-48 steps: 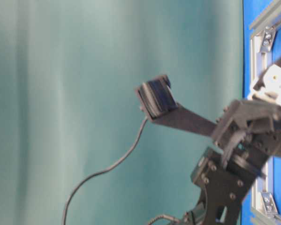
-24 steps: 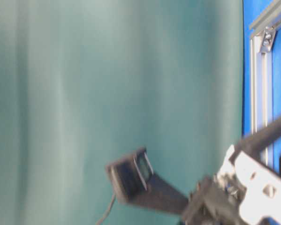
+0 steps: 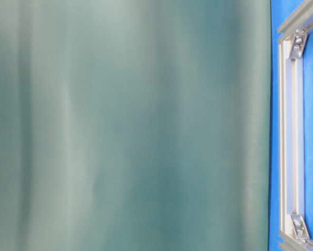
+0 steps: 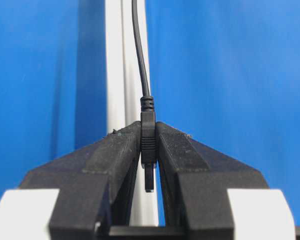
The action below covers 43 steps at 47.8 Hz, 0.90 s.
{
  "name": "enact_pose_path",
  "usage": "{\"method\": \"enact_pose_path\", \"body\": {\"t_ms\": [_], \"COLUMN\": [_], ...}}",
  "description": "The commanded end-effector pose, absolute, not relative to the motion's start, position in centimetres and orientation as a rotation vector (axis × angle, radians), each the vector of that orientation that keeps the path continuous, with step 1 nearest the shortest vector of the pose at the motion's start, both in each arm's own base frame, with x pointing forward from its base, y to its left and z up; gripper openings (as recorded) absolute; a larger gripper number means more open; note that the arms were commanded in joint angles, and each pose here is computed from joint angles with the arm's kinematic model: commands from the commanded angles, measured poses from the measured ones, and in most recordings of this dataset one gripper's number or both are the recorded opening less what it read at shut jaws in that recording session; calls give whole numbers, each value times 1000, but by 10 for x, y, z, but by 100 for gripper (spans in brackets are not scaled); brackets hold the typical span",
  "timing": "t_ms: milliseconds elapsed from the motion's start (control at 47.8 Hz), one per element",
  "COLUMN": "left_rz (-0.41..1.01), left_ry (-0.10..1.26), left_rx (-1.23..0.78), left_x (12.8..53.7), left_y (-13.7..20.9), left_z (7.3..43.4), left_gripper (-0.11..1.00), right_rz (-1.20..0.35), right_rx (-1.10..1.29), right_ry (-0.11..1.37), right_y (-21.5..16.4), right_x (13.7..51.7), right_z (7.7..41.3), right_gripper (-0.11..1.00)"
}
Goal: Insert the wire through the string loop located on the right side.
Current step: 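Pull the cable leftward through the loop with the left gripper, then open the left gripper to release the cable on the frame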
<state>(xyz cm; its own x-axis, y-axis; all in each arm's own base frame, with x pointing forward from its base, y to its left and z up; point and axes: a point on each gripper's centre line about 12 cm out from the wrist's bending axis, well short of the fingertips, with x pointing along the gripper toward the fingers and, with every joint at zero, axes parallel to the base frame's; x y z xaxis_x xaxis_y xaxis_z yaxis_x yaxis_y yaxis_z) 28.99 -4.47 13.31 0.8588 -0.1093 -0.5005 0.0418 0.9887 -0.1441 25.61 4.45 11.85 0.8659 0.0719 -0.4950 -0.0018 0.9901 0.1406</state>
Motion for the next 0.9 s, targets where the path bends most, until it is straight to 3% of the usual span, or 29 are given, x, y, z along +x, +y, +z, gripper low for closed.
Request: {"method": "enact_pose_path", "body": {"t_ms": [0, 356, 879], "left_rz": [-88, -93, -117], "left_ry": [492, 503, 577], "left_rx": [-135, -139, -123], "left_x": [275, 221, 216], "left_y": [-44, -35, -41], "left_z": [144, 141, 133], "left_gripper": [8, 8, 8], "right_rz": [48, 57, 61], "right_rx": [141, 147, 144], "right_ry": [495, 502, 485], "right_y": [47, 49, 49], "right_x": [262, 265, 266], "right_z": [127, 134, 139], "right_gripper": [89, 89, 89]}}
